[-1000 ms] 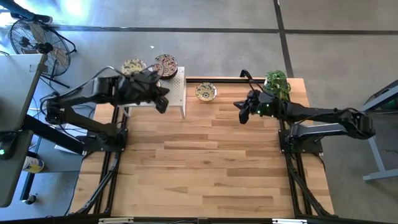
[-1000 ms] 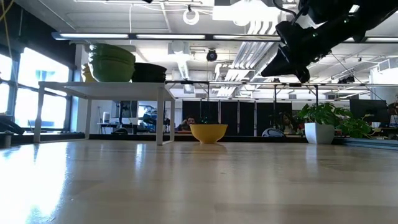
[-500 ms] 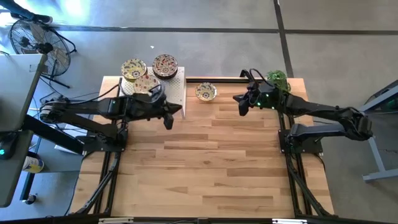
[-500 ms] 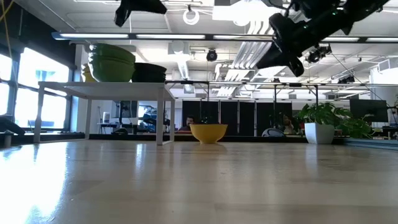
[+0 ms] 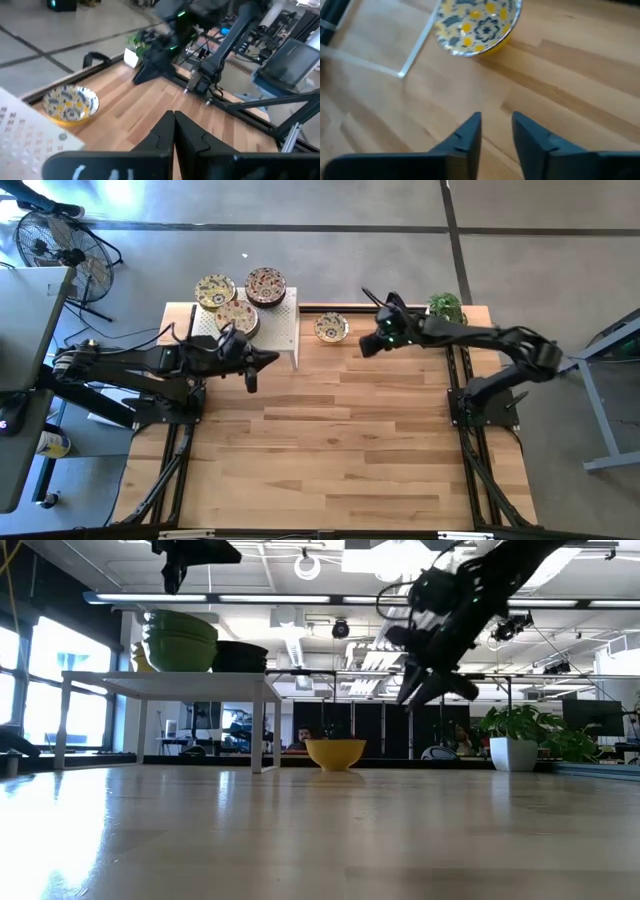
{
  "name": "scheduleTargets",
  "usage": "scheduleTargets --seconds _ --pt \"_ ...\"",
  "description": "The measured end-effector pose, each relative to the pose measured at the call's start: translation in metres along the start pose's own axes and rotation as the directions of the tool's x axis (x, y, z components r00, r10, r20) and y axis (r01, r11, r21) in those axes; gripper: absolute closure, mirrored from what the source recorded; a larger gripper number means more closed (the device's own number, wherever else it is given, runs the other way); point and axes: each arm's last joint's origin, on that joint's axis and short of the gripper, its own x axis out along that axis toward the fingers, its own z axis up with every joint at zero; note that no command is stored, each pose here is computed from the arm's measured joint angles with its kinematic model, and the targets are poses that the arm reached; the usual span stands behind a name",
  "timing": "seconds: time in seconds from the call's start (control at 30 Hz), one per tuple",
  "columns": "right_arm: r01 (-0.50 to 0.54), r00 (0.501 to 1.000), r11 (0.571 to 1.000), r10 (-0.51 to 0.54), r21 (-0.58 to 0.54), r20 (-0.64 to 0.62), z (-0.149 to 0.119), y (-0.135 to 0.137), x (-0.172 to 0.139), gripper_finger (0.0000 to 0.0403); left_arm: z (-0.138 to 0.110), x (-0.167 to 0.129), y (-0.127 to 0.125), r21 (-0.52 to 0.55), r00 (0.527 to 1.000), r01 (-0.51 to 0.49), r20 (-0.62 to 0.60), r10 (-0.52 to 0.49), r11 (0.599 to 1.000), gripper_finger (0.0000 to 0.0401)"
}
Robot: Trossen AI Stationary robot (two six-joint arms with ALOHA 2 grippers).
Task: Pick & Place Mini bowls
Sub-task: Stack the yellow patterned bowl on the stacked yellow patterned bowls on the shelf
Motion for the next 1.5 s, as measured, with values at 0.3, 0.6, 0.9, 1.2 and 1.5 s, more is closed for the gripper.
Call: scheduleTargets --seconds 0.3,0.6,0.9,1.2,1.5 --pt "0.078 0.997 0.986 -0.081 0.144 0.009 0.049 0.000 0.062 0.0220 -0.001 0.001 -0.002 0.048 0.998 0.050 -0.026 -0.049 0.998 0.0401" --pt "0.118 0.993 0.972 -0.115 0.203 -0.025 0.072 -0.011 0.106 0.0242 -0.005 0.003 -0.003 0.054 0.992 0.096 -0.085 -0.091 0.994 0.0401" --pt "0.086 0.996 0.973 -0.081 0.214 -0.034 0.071 -0.012 0.118 0.0330 -0.012 0.002 -0.004 0.018 0.960 0.208 -0.196 -0.201 0.978 0.0401" --pt "0.052 0.998 0.980 -0.042 0.194 -0.054 0.071 -0.007 0.110 0.0389 -0.016 -0.014 0.008 0.061 0.971 0.056 -0.234 -0.040 0.997 0.0401" --pt "0.093 0.990 0.996 -0.093 0.003 -0.109 0.048 0.042 0.034 0.0395 -0.017 -0.037 0.018 0.029 0.965 -0.007 -0.263 0.014 1.000 0.0401"
